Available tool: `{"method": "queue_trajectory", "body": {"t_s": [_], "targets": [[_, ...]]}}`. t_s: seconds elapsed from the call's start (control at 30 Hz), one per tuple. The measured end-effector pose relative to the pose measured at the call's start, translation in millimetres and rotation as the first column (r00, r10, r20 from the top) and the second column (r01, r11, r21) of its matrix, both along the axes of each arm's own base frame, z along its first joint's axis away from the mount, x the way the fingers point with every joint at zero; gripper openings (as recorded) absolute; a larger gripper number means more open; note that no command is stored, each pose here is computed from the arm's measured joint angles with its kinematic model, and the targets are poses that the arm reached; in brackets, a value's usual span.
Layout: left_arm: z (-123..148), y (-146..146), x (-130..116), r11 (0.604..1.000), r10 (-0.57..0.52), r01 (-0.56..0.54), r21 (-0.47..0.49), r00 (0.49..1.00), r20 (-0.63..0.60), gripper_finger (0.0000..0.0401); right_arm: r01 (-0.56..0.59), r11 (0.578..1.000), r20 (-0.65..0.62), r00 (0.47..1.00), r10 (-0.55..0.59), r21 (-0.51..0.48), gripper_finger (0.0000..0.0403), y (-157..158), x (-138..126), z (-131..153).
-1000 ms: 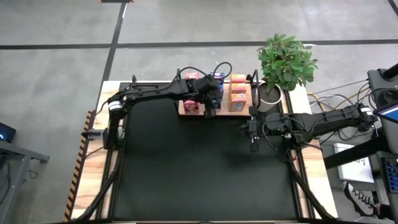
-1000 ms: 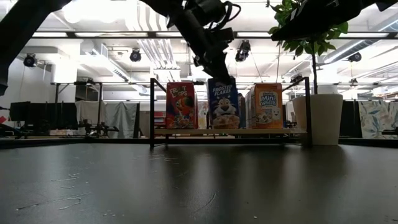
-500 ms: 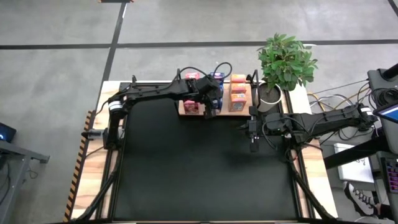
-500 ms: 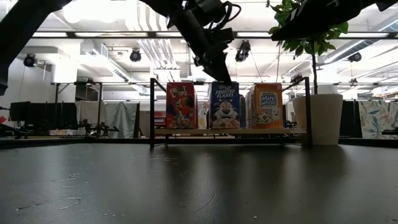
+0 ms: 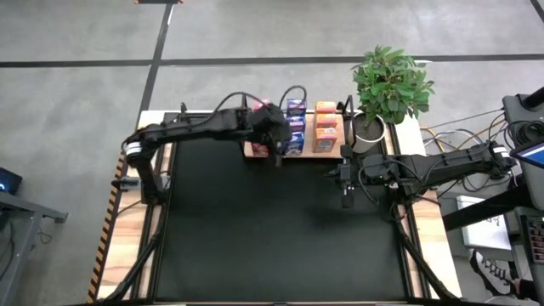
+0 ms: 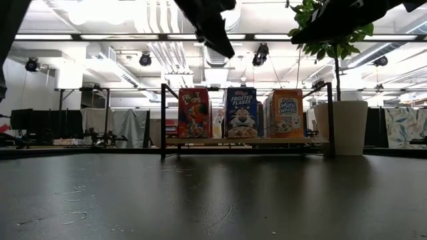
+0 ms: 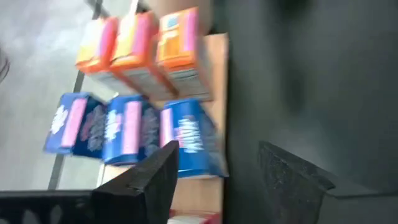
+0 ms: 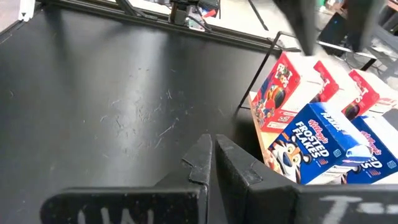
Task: Stack cereal on shelf
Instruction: Put the blue cereal box aligned with the other blue cereal boxes on the shelf
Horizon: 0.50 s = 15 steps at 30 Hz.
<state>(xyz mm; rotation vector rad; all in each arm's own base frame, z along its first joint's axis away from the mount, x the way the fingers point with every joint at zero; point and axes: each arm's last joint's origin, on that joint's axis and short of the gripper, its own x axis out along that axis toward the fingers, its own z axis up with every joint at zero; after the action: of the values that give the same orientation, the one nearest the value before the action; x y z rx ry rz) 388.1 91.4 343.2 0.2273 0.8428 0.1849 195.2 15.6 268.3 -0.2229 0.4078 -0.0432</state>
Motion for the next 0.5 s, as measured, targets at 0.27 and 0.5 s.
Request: {"method": "queue_trajectory", "body": {"t_s": [0.27,0.5], "targets": [[-45.3,-31.9,-3.5,0.992,0.004,0.009,0.123,0.994,-0.105,0.0107,0.005,1.0,0.002,1.0,-0.005,0.014,0.0013,0.0,0.0,0.1],[-71.3,-27.1,-1.5,0.987,0.033,-0.023,0.159,0.998,-0.057,0.0031,0.006,1.0,0.002,1.0,-0.006,0.016,0.0013,0.0,0.1,0.0]]}}
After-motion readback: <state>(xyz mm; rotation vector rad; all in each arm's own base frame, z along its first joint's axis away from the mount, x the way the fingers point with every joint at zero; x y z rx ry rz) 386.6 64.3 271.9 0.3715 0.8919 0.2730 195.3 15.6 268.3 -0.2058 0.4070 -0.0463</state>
